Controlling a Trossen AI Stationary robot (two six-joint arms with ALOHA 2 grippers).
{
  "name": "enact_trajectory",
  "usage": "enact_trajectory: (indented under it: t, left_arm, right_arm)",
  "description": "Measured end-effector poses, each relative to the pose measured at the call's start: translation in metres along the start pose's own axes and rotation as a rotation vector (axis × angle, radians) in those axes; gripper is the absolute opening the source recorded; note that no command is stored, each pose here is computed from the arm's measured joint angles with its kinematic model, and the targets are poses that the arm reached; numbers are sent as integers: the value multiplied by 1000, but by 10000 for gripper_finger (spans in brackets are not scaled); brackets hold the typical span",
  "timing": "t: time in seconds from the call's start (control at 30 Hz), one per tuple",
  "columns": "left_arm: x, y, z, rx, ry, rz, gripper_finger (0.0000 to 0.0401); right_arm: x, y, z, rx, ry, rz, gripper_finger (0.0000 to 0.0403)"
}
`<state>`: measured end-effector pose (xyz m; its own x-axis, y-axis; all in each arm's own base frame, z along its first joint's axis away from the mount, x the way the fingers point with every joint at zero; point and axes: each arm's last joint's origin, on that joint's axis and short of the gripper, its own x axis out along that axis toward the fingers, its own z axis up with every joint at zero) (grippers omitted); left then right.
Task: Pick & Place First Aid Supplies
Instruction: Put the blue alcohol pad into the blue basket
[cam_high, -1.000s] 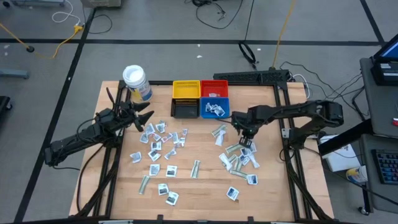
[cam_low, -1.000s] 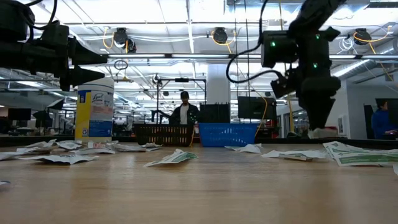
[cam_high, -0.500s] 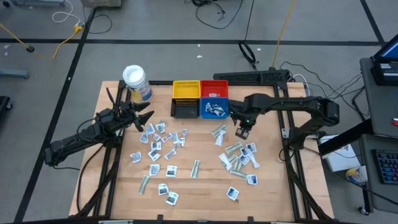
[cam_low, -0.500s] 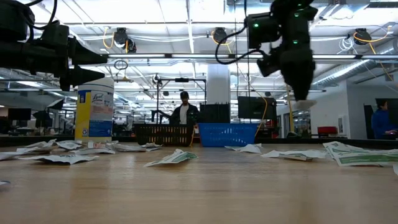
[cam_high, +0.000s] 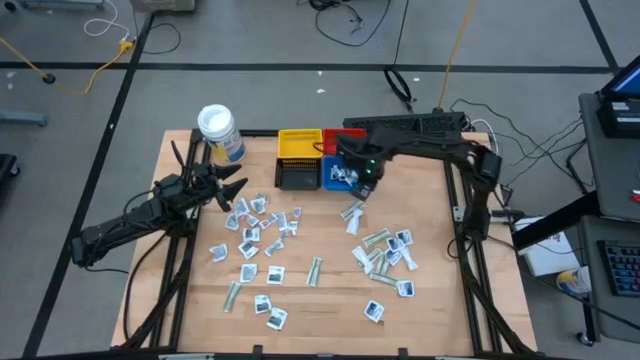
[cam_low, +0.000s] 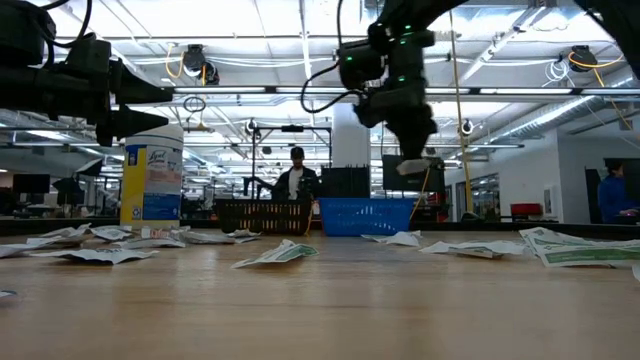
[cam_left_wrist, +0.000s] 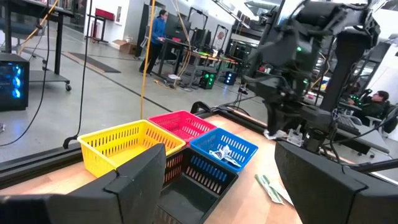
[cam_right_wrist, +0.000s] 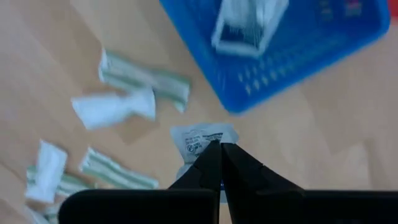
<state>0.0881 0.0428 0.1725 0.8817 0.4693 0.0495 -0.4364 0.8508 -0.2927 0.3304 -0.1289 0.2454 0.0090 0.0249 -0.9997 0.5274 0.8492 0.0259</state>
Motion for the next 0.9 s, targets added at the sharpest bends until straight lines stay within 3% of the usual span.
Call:
enact_trajectory:
  t: [0.37,0.9]
  left_arm:
    - [0,0,0,0,0,0,306]
    - [0,0,0,0,0,0,306]
  right_arm:
    - [2,-7,61,-31,-24,3,0]
    - [51,-6,93,-71,-85,9,0]
